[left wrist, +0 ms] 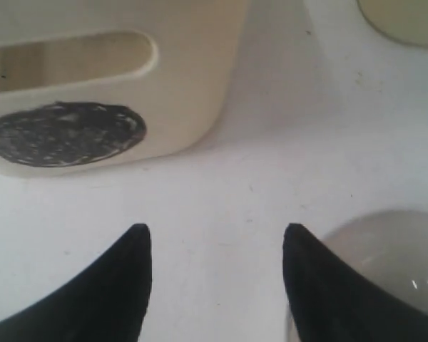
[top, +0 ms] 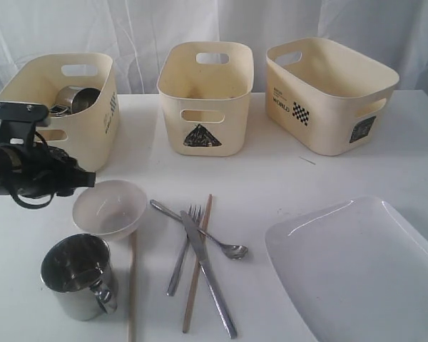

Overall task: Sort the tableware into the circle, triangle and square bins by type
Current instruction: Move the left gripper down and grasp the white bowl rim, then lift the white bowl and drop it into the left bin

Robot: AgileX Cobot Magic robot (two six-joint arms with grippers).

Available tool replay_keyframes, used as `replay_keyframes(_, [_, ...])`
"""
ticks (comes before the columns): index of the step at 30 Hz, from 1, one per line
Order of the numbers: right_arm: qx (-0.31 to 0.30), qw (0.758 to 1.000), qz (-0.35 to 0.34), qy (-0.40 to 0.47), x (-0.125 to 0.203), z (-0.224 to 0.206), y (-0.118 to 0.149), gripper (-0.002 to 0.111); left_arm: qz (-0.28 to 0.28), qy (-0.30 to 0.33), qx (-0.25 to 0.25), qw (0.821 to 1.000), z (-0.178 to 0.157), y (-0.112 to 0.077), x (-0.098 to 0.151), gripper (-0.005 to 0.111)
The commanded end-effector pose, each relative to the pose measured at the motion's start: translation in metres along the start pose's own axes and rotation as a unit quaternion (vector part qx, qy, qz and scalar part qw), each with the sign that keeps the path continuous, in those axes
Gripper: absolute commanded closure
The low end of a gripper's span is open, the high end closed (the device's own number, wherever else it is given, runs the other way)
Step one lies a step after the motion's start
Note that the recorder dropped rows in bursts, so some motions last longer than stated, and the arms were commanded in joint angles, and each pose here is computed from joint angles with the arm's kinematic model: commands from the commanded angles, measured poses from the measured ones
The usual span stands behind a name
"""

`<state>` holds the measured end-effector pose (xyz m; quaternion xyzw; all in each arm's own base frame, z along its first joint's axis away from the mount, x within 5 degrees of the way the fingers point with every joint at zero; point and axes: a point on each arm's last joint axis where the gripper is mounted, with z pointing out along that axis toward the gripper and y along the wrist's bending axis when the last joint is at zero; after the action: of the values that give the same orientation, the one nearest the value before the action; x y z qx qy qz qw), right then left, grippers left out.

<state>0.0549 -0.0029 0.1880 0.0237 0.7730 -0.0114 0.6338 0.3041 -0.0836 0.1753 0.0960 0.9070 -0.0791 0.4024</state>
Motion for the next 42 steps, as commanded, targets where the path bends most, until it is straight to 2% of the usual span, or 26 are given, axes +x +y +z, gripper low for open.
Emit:
replay_keyframes(1, [0.004,1.000,-0.004,-0.001,0.000,0.000,0.000,0.108,0.023,0.050,0.001,0.998,0.015,-0.007,0.015,0.048])
replay_keyframes(5, [0.004,1.000,-0.004,-0.001,0.000,0.000,0.000,0.108,0.025,0.070,0.000,0.997,0.023,-0.007,0.023,0.048])
replay_keyframes(13, [0.004,1.000,-0.004,-0.001,0.000,0.000,0.000,0.108,0.029,0.067,0.004,0.997,0.026,-0.007,0.024,0.050])
replay_keyframes(14, [0.004,1.000,-0.004,-0.001,0.000,0.000,0.000,0.108,0.029,0.068,0.003,0.997,0.026,-0.007,0.024,0.054])
replay_keyframes(15, [0.004,1.000,-0.004,-0.001,0.000,0.000,0.000,0.108,0.025,0.069,0.003,0.997,0.026,-0.007,0.024,0.069])
replay_keyframes(16, [0.004,1.000,-0.004,-0.001,0.000,0.000,0.000,0.108,0.024,0.069,0.002,0.997,0.026,-0.007,0.024,0.078])
replay_keyframes(17, [0.004,1.000,-0.004,-0.001,0.000,0.000,0.000,0.108,0.016,0.069,0.002,0.997,0.026,-0.007,0.024,0.098])
replay_keyframes(18, [0.004,1.000,-0.004,-0.001,0.000,0.000,0.000,0.108,0.012,0.069,0.002,0.998,0.026,-0.007,0.024,0.107])
replay_keyframes(22, [0.004,1.000,-0.004,-0.001,0.000,0.000,0.000,0.108,0.012,0.076,-0.004,0.997,0.023,-0.006,0.024,0.107])
replay_keyframes(25, [0.004,1.000,-0.004,-0.001,0.000,0.000,0.000,0.108,0.023,0.063,-0.022,0.998,-0.005,-0.004,0.008,0.107])
replay_keyframes(27, [0.004,1.000,-0.004,-0.001,0.000,0.000,0.000,0.108,0.050,0.025,-0.021,0.998,-0.028,-0.005,-0.008,0.107])
replay_keyframes(30, [0.004,1.000,-0.004,-0.001,0.000,0.000,0.000,0.108,0.059,-0.029,-0.027,0.997,-0.066,-0.005,-0.026,0.107])
replay_keyframes(32, [0.004,1.000,-0.004,-0.001,0.000,0.000,0.000,0.108,0.064,-0.088,-0.026,0.994,-0.098,-0.007,-0.040,0.107])
replay_keyframes(35, [0.004,1.000,-0.004,-0.001,0.000,0.000,0.000,0.108,0.109,-0.182,-0.015,0.977,-0.122,-0.008,-0.057,0.107])
replay_keyframes(38, [0.004,1.000,-0.004,-0.001,0.000,0.000,0.000,0.108,0.198,-0.293,-0.017,0.935,-0.135,-0.009,-0.075,0.107])
replay_keyframes(42, [0.004,1.000,-0.004,-0.001,0.000,0.000,0.000,0.108,0.290,-0.355,-0.079,0.885,-0.129,-0.002,-0.087,0.107])
